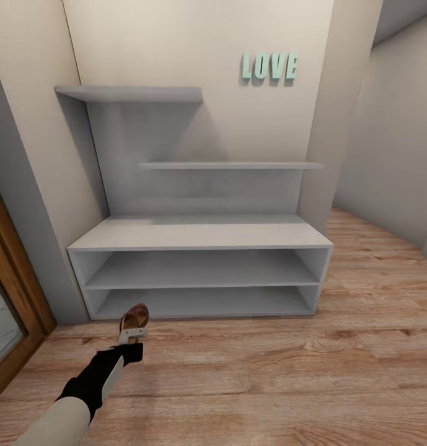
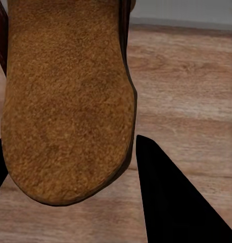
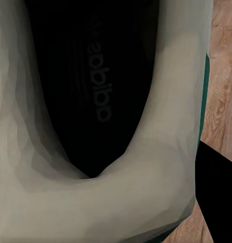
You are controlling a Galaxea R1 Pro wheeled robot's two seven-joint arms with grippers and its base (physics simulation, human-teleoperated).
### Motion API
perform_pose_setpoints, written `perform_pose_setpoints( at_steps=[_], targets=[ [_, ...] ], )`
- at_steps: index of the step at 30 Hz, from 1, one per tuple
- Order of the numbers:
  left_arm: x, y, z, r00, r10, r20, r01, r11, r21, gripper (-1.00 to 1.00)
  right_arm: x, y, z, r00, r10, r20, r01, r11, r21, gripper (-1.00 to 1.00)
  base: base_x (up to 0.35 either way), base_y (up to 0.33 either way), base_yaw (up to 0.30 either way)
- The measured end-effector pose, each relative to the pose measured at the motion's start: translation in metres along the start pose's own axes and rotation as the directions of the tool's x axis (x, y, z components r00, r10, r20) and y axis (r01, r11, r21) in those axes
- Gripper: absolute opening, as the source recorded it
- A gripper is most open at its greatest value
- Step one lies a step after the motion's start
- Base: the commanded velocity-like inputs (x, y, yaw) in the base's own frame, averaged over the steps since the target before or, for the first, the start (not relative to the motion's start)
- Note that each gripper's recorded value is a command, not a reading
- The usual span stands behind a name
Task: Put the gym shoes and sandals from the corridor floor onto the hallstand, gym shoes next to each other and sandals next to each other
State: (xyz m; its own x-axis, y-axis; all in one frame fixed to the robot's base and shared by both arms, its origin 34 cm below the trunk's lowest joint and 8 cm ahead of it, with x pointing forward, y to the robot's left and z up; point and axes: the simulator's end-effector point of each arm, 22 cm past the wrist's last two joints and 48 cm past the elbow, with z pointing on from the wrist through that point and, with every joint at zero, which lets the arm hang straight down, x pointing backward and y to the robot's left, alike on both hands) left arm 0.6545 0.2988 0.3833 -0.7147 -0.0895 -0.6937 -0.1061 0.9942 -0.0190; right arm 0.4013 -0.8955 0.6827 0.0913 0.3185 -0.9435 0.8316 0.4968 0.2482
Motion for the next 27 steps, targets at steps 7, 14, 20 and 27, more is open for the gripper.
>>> perform_pose_setpoints(
  at_steps=[7,14,20,27],
  targets=[
    [0.005,0.000,0.005,1.000,0.001,-0.010,-0.001,1.000,-0.001,-1.00,0.005,0.001,0.002,1.000,-0.012,-0.007,0.012,1.000,0.004,-1.00,0.000,0.000,0.000],
    [0.025,0.002,0.017,0.999,0.003,-0.049,-0.004,1.000,-0.005,-1.00,0.018,0.003,0.009,0.999,-0.043,-0.027,0.043,0.999,0.016,-1.00,0.000,0.000,0.000],
    [0.033,0.004,0.027,0.998,0.006,-0.062,-0.006,1.000,-0.010,-1.00,0.030,0.004,0.014,0.997,-0.070,-0.044,0.071,0.997,0.026,-1.00,0.000,0.000,0.000],
    [0.013,0.005,0.034,1.000,0.006,-0.012,-0.006,1.000,-0.013,-1.00,0.044,0.006,0.021,0.993,-0.102,-0.065,0.104,0.994,0.037,-1.00,0.000,0.000,0.000]
  ],
)
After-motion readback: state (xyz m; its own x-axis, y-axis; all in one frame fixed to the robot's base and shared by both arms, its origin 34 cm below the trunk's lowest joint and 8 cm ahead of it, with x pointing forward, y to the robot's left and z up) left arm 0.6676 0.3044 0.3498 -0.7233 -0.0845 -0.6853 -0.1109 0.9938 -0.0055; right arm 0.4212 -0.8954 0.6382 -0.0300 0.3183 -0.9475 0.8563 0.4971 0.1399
